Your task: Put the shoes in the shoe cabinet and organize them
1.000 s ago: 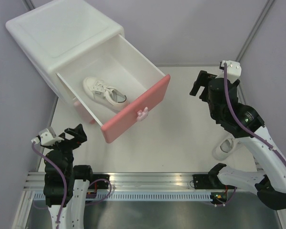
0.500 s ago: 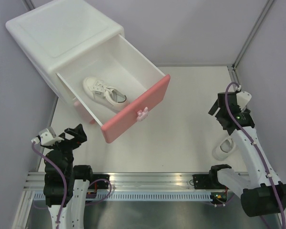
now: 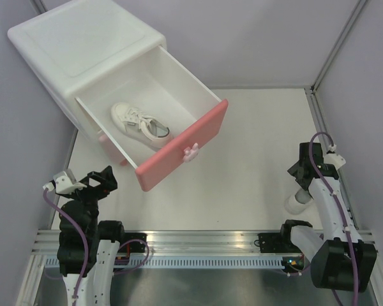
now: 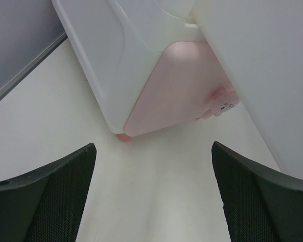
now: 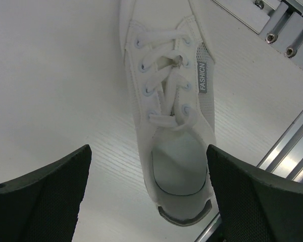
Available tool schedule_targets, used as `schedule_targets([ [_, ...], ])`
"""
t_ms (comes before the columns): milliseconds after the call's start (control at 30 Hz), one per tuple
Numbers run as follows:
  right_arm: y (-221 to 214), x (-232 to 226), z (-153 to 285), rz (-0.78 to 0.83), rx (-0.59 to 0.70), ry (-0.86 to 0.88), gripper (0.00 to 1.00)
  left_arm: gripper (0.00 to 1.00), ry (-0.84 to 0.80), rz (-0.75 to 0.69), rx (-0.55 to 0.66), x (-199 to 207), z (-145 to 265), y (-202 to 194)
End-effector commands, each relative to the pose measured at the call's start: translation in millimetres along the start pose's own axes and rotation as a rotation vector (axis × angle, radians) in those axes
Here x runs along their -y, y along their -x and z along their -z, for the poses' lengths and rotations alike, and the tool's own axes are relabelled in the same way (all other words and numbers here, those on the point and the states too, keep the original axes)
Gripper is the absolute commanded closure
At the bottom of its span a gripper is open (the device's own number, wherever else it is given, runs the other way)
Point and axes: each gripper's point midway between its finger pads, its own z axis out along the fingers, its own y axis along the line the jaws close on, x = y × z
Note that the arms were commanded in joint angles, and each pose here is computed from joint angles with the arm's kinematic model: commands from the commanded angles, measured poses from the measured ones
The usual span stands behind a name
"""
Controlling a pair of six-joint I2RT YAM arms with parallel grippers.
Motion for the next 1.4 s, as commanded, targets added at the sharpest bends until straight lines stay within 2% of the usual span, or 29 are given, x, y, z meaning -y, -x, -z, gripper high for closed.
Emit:
schedule_targets([
  [0,-4,-1,-11,-0.091,-0.007,0.003,0.02,0.03,-0.017,-0.005,0.064,1,7,12],
  [67,-6,4,-17,-0.105,-0.001,-0.018,0.04,0.03,-0.019,-0.007,0.063,1,7,12],
  [200,-15,4,-26,-0.126,-0.036,-0.021,0.13,0.04,-0.022,-0.010,0.057,2,6,11],
  [333,-14,-2,-29,-0.146,-0.045,0.001,0.14,0.04,-0.024,-0.015,0.042,3,4,9],
  [567,20,-2,-11,-0.129,0.043,-0.004,0.15,0.05,-0.023,-0.019,0.031,3,3,8],
  [833,20,-12,-3,-0.146,0.034,0.057,0.19,0.05,-0.032,-0.017,0.029,5,3,8],
  [1367,0,-20,-51,-0.164,-0.002,-0.002,0.26,0.06,-0.048,-0.016,0.023,8,3,7],
])
